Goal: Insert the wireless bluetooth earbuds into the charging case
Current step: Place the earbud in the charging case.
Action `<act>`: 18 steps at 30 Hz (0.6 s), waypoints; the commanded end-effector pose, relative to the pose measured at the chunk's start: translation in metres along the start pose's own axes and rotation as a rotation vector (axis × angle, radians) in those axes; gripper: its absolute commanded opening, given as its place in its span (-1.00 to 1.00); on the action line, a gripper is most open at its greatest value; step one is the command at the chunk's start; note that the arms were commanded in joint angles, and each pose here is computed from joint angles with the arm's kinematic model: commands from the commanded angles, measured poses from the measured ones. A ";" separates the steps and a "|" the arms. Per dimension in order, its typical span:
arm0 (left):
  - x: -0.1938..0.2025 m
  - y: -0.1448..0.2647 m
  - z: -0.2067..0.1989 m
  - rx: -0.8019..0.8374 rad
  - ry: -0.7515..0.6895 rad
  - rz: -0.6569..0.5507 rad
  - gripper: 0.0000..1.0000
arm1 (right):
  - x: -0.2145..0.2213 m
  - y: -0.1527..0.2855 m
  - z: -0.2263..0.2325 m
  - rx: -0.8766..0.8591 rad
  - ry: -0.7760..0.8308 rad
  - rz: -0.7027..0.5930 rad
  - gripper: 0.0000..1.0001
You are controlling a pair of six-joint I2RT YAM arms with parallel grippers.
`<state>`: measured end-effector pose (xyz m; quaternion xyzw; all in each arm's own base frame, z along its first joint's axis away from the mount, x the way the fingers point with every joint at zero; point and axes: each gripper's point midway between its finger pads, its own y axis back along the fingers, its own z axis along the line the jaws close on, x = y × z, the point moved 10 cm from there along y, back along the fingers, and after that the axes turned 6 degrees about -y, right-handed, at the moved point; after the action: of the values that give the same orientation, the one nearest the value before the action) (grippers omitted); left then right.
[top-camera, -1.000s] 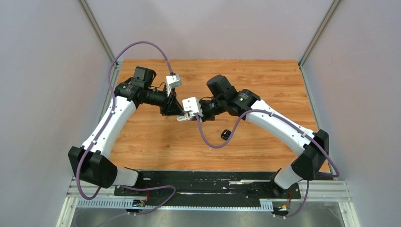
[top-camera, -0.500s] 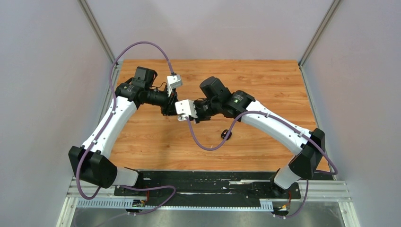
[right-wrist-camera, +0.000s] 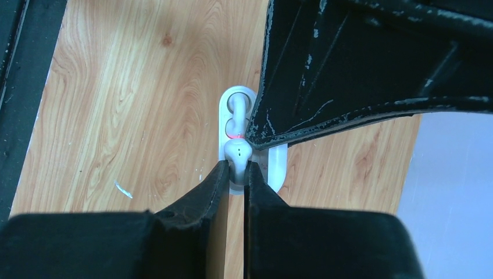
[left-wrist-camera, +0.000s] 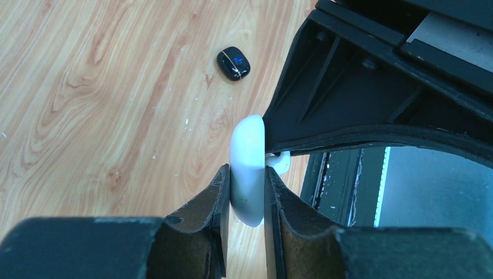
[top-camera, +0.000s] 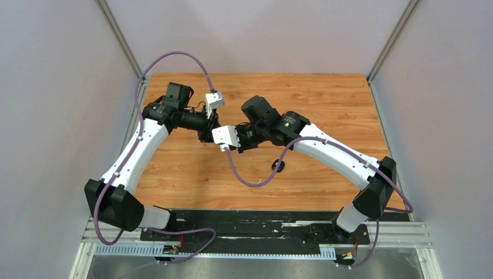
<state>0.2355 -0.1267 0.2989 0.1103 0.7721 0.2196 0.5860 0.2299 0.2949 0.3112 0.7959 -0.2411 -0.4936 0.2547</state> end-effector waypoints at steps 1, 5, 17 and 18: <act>-0.010 0.002 -0.008 0.025 -0.017 -0.057 -1.00 | -0.003 0.007 -0.004 0.026 0.022 0.031 -1.00; -0.012 0.001 -0.006 0.028 -0.002 -0.067 -1.00 | -0.002 0.008 -0.003 0.023 0.019 0.038 -1.00; -0.017 -0.003 -0.001 0.034 0.029 -0.091 -1.00 | 0.000 0.011 -0.004 0.030 0.038 0.065 -1.00; -0.017 -0.003 -0.001 0.034 0.028 -0.090 -1.00 | 0.000 0.011 -0.004 0.032 0.040 0.069 -1.00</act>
<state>0.2400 -0.1303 0.2992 0.0923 0.7878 0.2214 0.5673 0.2323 0.2923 0.3118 0.7996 -0.2549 -0.4789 0.2576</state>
